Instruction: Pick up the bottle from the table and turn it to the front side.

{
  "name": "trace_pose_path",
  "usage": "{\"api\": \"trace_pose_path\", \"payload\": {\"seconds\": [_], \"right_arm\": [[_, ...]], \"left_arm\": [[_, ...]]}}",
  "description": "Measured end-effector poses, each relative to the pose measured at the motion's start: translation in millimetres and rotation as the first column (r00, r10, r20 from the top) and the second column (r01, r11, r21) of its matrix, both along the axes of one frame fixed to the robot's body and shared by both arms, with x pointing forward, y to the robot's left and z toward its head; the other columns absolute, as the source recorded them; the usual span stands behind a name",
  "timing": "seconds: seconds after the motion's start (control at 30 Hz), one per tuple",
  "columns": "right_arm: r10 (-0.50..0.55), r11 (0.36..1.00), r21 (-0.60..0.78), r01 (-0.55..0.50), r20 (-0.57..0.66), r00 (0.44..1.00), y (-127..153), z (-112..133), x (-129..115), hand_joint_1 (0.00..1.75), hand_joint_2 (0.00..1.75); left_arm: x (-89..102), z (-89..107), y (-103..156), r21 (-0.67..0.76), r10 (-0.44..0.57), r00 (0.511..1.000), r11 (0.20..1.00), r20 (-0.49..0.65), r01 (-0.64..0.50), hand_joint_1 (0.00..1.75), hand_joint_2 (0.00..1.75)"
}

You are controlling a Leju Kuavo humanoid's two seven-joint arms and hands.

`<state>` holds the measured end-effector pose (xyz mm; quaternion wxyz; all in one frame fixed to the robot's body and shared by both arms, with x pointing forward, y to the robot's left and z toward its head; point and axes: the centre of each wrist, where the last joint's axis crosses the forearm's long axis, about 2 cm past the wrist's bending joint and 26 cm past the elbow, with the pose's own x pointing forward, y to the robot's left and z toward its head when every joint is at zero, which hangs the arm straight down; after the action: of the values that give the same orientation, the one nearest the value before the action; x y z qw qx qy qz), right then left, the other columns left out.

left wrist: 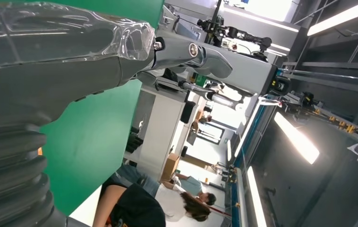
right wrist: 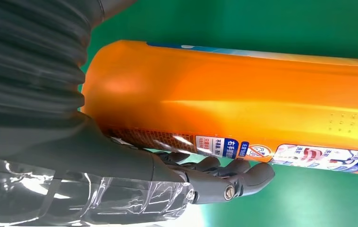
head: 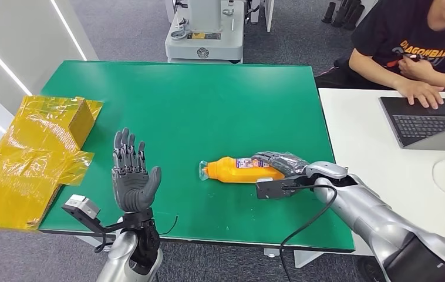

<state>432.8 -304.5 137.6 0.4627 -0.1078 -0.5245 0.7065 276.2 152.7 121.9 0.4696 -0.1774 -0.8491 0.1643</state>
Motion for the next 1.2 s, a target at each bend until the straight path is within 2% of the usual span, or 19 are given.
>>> {"api": "trace_pose_path", "payload": {"seconds": [0.3, 0.6, 0.87, 1.0, 1.2], "right_arm": [[-0.017, 0.999, -0.034, 0.017, 0.019, 1.000, -3, -2, -1, 0.00, 1.75], [-0.044, 0.989, -0.138, 0.056, 0.090, 0.995, -3, -1, -1, 0.00, 1.75], [-0.045, 0.984, -0.167, 0.060, 0.090, 0.995, 3, -1, 0, 0.03, 1.75], [-0.039, 0.983, -0.174, 0.053, 0.084, 0.996, 6, -2, 0, 1.75, 1.75], [-0.021, 0.983, -0.178, 0.036, 0.087, 0.996, 12, -3, 0, 1.75, 1.75]], "left_arm": [[0.1, -0.4, 0, 0.000, 0.002, 1.000, 1.000, -0.003, -0.002, 0.00, 1.75], [-2.1, -2.8, 0, 0.015, 0.025, 1.000, 1.000, -0.017, -0.025, 0.00, 1.75], [-4.7, -5.2, 1, 0.024, 0.033, 0.999, 0.999, -0.026, -0.032, 0.00, 1.75], [-4.9, -5.0, 1, 0.028, 0.034, 0.999, 0.999, -0.024, -0.033, 0.00, 1.75], [-5.3, -4.4, 1, 0.032, 0.036, 0.999, 0.999, -0.021, -0.035, 0.00, 1.75]]}}
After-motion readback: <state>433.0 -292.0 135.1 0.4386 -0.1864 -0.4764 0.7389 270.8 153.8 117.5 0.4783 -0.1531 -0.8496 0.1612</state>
